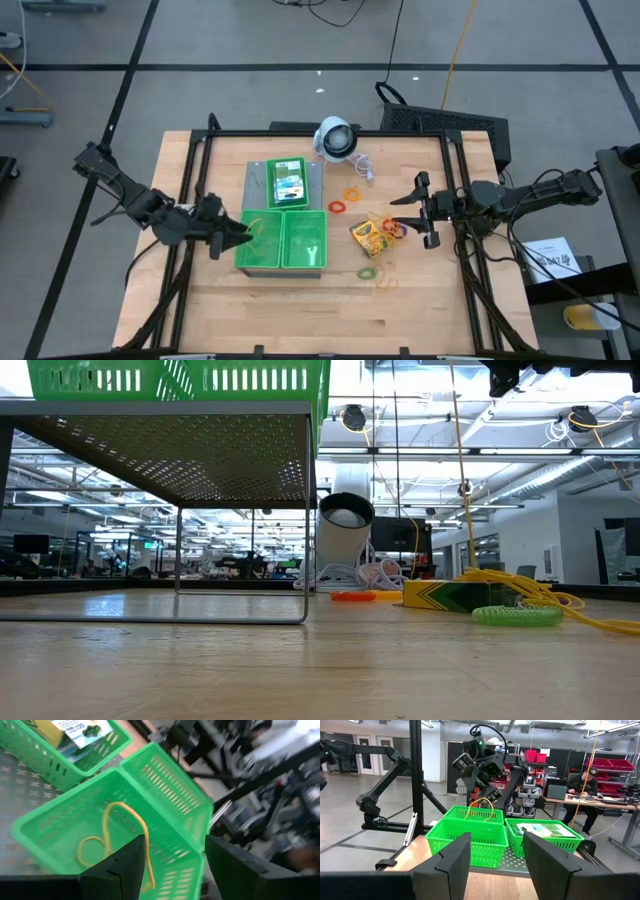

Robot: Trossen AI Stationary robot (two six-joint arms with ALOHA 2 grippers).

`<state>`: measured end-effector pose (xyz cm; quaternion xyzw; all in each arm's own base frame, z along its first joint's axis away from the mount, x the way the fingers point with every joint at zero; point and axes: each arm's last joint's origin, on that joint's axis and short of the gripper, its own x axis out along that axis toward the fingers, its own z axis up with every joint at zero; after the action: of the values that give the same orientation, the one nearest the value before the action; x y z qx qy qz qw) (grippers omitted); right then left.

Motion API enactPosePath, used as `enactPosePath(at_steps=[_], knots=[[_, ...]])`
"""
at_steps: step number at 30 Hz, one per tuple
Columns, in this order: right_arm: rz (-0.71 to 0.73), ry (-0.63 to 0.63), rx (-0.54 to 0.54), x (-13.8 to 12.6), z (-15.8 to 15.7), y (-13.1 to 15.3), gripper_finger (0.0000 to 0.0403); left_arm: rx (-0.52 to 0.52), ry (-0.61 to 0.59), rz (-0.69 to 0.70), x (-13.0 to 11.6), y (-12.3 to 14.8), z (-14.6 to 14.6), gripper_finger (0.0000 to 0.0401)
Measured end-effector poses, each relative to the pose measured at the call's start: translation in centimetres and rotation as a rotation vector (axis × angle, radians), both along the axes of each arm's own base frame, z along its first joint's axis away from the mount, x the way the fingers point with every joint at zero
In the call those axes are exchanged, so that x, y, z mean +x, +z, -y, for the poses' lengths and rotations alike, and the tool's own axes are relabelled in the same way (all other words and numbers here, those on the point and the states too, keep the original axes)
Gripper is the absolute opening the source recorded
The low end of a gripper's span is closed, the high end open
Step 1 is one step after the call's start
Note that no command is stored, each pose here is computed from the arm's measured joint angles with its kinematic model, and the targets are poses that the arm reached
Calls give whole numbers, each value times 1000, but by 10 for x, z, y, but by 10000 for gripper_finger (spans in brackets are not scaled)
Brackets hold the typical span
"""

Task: Pick & Place Office Desk Supplies
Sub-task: Put the yellow rubber band into the bottom left green basket on the shelf

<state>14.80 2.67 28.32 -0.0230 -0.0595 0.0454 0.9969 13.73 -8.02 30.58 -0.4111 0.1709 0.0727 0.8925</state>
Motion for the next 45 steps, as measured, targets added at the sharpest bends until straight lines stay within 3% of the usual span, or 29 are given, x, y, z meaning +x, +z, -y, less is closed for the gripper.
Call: enactPosePath(at_steps=[7, 16, 24, 29, 38, 45], knots=[[4, 0, 1, 0, 0, 0, 169, -78, 55, 28, 5, 3, -6, 214], [1, 3, 19, 0, 0, 0, 169, 19, 0, -69, 12, -6, -15, 214], [2, 3, 19, 0, 0, 0, 169, 97, -50, -209, 18, 10, -20, 214], [0, 2, 19, 0, 0, 0, 169, 245, -84, -207, 20, 37, -22, 214], [-154, 5, 78, 4, -1, -15, 169, 648, -125, 49, 21, 78, -23, 214], [-353, -9, 102, 11, -2, -37, 169, 701, -93, 106, 28, 84, -21, 214]])
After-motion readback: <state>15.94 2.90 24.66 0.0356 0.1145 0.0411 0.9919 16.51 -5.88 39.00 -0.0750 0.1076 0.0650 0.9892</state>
